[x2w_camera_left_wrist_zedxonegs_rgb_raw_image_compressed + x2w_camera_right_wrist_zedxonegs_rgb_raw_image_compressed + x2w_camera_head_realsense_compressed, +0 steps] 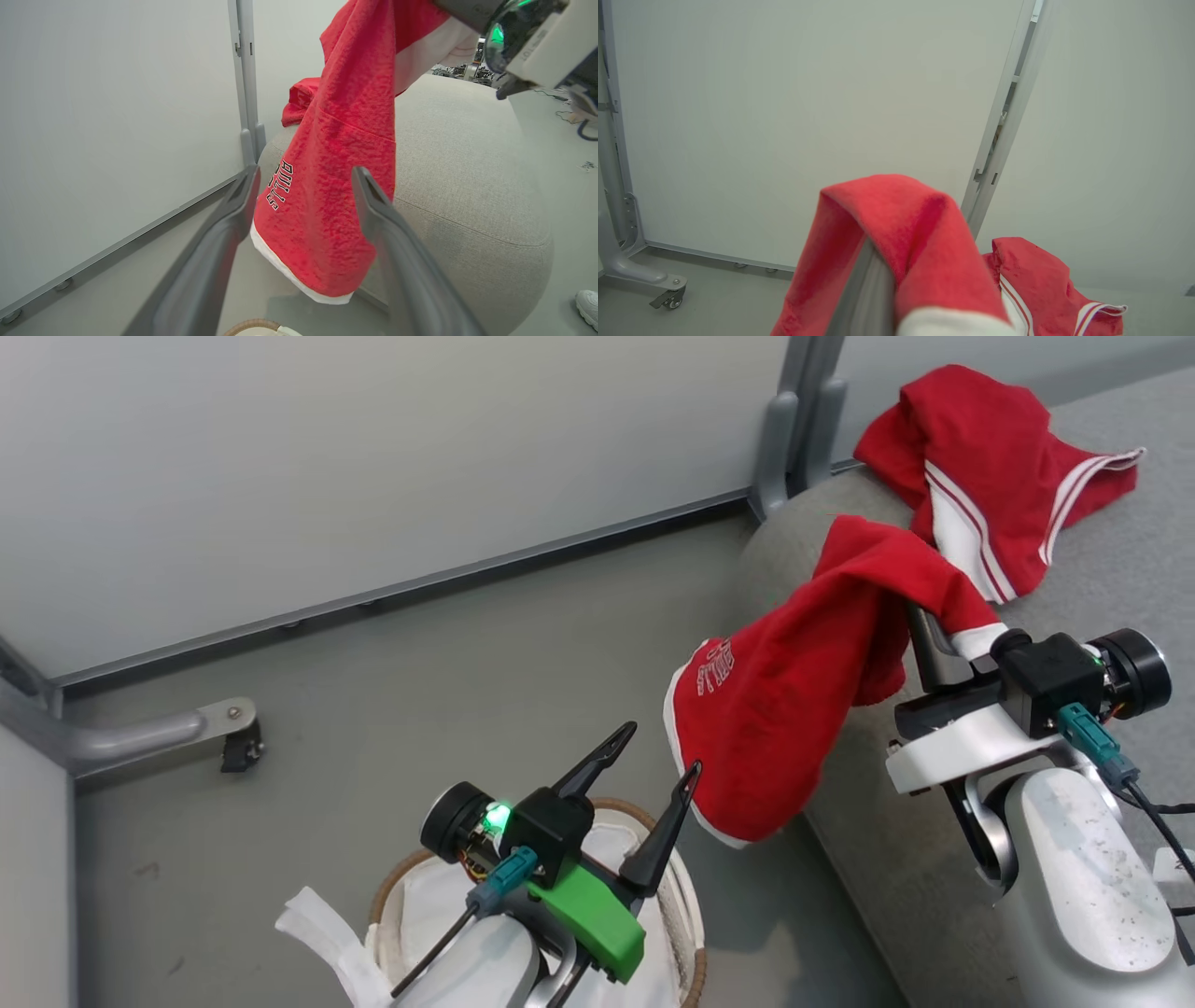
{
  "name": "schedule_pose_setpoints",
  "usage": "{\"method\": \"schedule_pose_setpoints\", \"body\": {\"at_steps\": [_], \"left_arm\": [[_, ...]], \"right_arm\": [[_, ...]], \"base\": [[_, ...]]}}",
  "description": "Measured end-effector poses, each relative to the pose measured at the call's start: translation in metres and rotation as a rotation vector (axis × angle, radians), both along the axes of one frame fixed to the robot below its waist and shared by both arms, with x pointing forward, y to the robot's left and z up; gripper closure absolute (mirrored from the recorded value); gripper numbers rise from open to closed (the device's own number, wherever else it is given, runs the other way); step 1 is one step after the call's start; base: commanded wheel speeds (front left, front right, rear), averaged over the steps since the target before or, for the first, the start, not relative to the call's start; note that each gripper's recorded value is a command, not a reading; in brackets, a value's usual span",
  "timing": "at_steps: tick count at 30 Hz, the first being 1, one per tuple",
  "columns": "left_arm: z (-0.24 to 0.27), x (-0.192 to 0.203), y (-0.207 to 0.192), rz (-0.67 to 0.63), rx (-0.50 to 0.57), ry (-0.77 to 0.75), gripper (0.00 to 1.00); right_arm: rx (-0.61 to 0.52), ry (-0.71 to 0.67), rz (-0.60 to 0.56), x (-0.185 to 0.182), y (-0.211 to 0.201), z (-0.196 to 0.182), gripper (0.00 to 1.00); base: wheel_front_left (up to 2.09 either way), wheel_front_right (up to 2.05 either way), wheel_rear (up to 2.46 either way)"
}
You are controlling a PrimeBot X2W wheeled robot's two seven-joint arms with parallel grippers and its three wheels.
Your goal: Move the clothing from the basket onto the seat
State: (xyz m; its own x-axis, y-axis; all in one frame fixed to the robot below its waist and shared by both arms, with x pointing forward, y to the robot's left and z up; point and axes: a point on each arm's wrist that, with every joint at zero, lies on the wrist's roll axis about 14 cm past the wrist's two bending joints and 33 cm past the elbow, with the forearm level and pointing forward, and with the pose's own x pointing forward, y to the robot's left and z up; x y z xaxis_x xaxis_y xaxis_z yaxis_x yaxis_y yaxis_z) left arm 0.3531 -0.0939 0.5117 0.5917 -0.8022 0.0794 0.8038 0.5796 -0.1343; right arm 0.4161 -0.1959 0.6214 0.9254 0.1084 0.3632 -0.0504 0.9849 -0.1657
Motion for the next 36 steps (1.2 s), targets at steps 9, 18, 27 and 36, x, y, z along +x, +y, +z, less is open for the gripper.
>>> {"method": "schedule_pose_setpoints", "body": {"at_steps": [9, 18, 27, 36], "left_arm": [[-0.011, -0.002, -0.038, -0.122, -0.011, 0.032, 0.00], [-0.033, 0.013, -0.057, -0.175, -0.021, 0.080, 0.00], [-0.047, 0.049, -0.051, -0.121, -0.040, 0.097, 0.00], [-0.084, 0.076, -0.032, -0.060, -0.009, 0.143, 0.00]], "right_arm": [[-0.006, 0.052, -0.144, -0.012, -0.052, -0.017, 1.00], [-0.073, 0.038, -0.216, 0.010, -0.083, -0.006, 1.00], [-0.193, -0.117, -0.254, 0.058, -0.113, 0.062, 1.00], [-0.200, -0.207, -0.378, 0.108, -0.178, 0.121, 1.00]], "base": [[0.00, 0.00, 0.00], [0.00, 0.00, 0.00], [0.00, 0.00, 0.00], [0.00, 0.00, 0.00]]}}
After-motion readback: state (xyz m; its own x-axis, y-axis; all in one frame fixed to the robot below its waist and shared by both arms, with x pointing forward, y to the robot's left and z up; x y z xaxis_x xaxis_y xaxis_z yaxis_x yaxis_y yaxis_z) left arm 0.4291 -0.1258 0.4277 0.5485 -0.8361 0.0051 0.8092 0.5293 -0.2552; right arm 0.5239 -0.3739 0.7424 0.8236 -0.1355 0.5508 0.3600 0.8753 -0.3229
